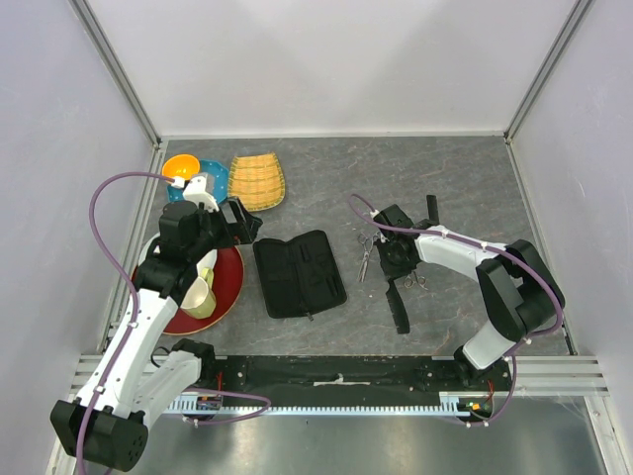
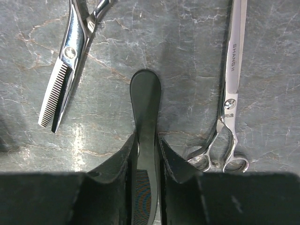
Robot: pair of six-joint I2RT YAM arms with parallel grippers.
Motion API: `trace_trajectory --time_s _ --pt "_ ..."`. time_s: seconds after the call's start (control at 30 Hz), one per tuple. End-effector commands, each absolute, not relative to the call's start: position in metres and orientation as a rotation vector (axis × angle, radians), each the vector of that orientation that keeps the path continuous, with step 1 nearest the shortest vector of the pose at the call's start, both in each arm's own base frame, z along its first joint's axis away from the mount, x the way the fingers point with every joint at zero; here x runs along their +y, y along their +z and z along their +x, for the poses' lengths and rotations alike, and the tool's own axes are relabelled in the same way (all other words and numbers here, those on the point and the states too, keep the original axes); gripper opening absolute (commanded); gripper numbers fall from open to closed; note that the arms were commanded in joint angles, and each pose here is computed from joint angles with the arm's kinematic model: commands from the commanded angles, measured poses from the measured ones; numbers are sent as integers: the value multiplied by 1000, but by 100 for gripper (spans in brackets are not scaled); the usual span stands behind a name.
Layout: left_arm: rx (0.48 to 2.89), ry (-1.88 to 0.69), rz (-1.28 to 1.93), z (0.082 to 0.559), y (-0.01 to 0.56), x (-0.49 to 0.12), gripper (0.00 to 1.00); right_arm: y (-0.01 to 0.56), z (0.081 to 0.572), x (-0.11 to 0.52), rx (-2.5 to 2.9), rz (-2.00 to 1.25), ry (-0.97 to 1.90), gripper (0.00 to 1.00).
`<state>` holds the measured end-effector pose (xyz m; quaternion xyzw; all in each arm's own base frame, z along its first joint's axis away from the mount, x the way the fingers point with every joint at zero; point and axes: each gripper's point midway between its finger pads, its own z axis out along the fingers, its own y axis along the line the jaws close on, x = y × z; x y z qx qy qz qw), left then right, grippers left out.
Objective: Sort the hair-cutting tools
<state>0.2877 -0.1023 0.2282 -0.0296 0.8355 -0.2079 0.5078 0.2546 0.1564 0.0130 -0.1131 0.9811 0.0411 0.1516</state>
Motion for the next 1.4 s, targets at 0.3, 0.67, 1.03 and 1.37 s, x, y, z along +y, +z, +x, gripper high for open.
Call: trace_trajectory --time_s 0.3,0.67,1.03,1.37 --pt "1990 -484 -33 289 240 -101 100 -7 242 153 2883 -232 97 20" --pt "1996 -474 -41 288 242 -99 99 -22 230 143 2972 -239 -1 32" --pt "2057 -432 -71 289 227 -93 100 -26 234 135 2979 -270 -95 10" --pt "2109 -421 -89 287 220 -92 100 16 254 157 2846 -241 63 5"
